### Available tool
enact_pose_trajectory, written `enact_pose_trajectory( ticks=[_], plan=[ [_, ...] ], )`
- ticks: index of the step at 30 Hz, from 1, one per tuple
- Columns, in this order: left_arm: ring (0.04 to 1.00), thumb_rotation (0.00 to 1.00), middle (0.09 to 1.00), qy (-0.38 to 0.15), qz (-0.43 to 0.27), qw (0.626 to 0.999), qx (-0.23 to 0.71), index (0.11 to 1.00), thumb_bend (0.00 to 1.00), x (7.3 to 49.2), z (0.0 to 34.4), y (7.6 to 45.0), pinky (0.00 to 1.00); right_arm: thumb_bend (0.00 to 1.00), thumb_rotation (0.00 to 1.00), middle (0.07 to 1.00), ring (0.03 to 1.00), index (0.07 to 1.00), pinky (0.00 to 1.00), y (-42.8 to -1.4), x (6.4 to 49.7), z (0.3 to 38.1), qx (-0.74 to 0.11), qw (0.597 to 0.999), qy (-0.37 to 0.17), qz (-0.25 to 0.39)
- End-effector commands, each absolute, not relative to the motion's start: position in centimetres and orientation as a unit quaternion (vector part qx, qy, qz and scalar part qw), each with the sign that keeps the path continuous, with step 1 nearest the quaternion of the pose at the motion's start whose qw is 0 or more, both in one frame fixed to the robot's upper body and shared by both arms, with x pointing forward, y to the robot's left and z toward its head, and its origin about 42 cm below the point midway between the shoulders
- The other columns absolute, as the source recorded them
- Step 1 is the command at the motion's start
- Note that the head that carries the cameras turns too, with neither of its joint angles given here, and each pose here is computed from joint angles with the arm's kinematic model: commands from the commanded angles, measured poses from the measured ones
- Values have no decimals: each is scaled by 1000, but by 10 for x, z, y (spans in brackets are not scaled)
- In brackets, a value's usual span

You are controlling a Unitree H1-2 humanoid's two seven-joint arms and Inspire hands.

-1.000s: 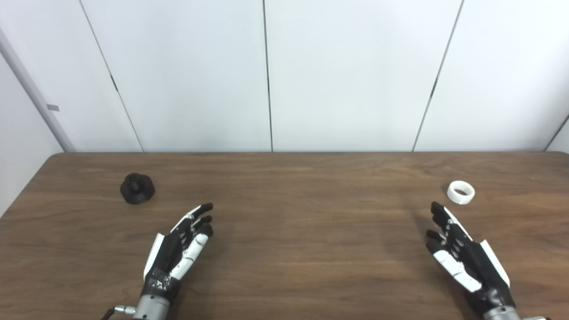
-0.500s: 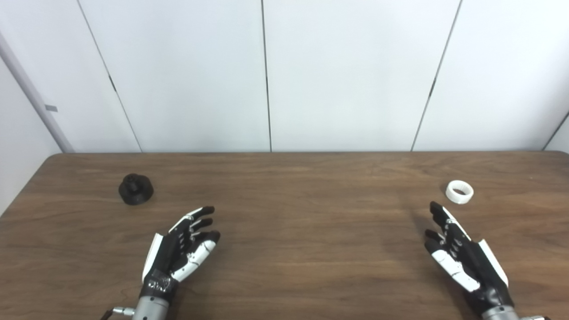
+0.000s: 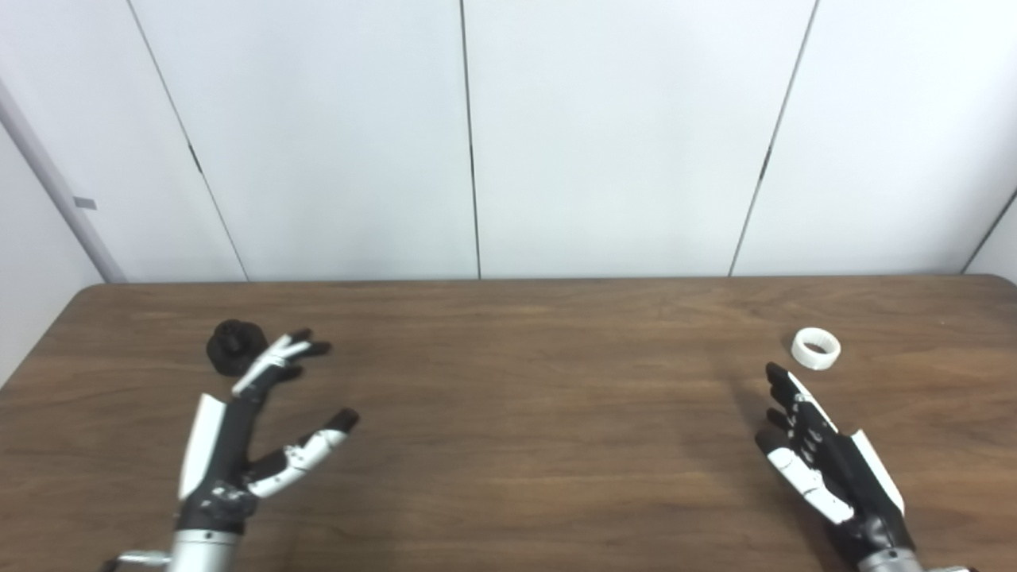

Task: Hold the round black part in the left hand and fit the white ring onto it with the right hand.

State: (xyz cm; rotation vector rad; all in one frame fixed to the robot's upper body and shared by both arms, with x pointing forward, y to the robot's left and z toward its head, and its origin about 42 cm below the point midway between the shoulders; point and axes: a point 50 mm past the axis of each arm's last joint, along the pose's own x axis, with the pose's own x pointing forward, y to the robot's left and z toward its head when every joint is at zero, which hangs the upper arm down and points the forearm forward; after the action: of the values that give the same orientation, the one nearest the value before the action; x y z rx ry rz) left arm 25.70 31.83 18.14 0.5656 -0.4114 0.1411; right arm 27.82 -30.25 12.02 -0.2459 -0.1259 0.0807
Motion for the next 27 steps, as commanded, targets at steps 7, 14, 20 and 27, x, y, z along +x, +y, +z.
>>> enact_pose_trajectory(
  ticks=[7, 14, 20, 27],
  plan=[
    [922, 384, 906, -290, 108, 864, 398, 748, 803, 264, 242, 345, 830, 441, 616, 975, 981, 953, 945, -303, 278, 112, -120, 990, -60, 34],
    [967, 400, 935, -224, 144, 840, 472, 766, 936, 273, 245, 375, 852, 454, 627, 977, 987, 954, 958, -305, 279, 111, -119, 991, -59, 35],
    [1000, 368, 963, -161, 173, 850, 471, 803, 970, 282, 232, 398, 915, 413, 613, 994, 1000, 973, 990, -309, 279, 111, -119, 990, -58, 40],
    [1000, 398, 998, -90, 186, 863, 461, 841, 1000, 292, 218, 425, 956, 400, 602, 991, 1000, 972, 999, -316, 278, 112, -119, 991, -57, 35]
  ],
)
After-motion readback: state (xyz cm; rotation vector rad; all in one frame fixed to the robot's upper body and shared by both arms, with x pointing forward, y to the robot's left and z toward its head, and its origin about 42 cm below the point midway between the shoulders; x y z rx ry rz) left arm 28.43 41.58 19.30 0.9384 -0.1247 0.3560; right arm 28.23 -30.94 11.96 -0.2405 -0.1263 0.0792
